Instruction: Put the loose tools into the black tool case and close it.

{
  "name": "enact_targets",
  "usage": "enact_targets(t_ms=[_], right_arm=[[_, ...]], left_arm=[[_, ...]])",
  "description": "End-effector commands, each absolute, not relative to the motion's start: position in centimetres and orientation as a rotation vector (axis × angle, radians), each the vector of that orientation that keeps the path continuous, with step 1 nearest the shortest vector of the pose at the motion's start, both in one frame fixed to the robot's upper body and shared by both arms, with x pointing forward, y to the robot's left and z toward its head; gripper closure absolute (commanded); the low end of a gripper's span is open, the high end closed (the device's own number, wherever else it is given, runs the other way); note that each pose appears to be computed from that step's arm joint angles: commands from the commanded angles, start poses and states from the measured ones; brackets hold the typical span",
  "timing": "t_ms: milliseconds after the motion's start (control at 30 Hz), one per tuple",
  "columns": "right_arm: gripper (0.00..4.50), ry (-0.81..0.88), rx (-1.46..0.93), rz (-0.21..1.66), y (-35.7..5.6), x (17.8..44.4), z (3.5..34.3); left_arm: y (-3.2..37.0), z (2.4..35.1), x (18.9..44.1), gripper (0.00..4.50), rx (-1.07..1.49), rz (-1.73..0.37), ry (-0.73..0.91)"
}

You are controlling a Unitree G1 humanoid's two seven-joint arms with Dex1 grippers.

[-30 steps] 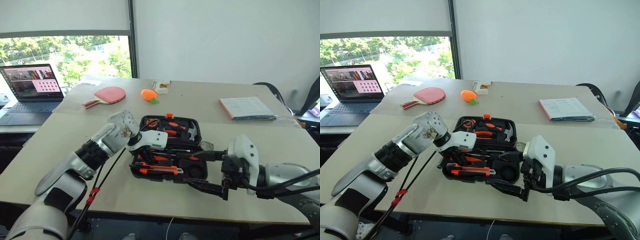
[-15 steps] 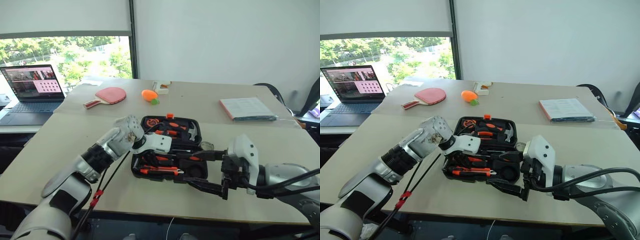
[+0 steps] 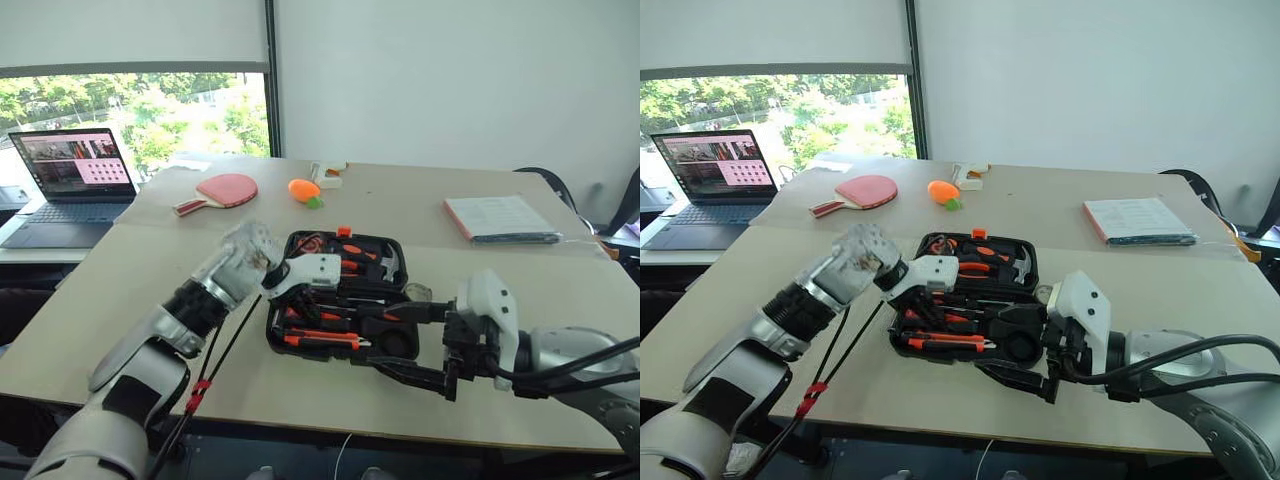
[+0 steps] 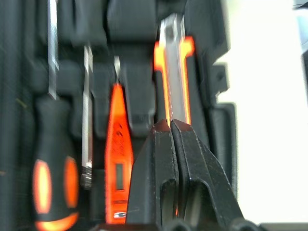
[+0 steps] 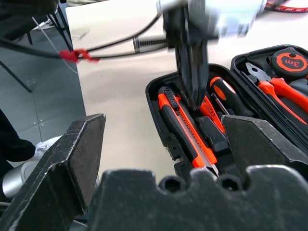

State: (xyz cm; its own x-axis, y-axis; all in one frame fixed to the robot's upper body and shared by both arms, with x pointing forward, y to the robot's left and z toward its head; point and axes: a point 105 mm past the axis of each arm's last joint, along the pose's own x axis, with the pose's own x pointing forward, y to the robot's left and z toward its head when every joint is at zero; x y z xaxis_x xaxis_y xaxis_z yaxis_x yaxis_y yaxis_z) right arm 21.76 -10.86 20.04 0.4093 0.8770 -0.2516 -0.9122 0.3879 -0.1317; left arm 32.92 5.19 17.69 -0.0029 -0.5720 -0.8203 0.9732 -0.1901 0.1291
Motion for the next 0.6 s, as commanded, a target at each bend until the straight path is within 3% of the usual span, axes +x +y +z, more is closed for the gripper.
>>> enact_targets(t_ms=[33,600], right_arm=[[0.00,0.103,-0.296,1.138,-10.9,21.8,20.9],[0.00,0.115,-0.287,1.130,-10.8,21.5,20.6]], left_arm=[[4.5,17.4,32.3,4.39,0.971,-1.580,0.569],[4.8,13.7,30.8,4.39,1.077,-1.650,0.643]])
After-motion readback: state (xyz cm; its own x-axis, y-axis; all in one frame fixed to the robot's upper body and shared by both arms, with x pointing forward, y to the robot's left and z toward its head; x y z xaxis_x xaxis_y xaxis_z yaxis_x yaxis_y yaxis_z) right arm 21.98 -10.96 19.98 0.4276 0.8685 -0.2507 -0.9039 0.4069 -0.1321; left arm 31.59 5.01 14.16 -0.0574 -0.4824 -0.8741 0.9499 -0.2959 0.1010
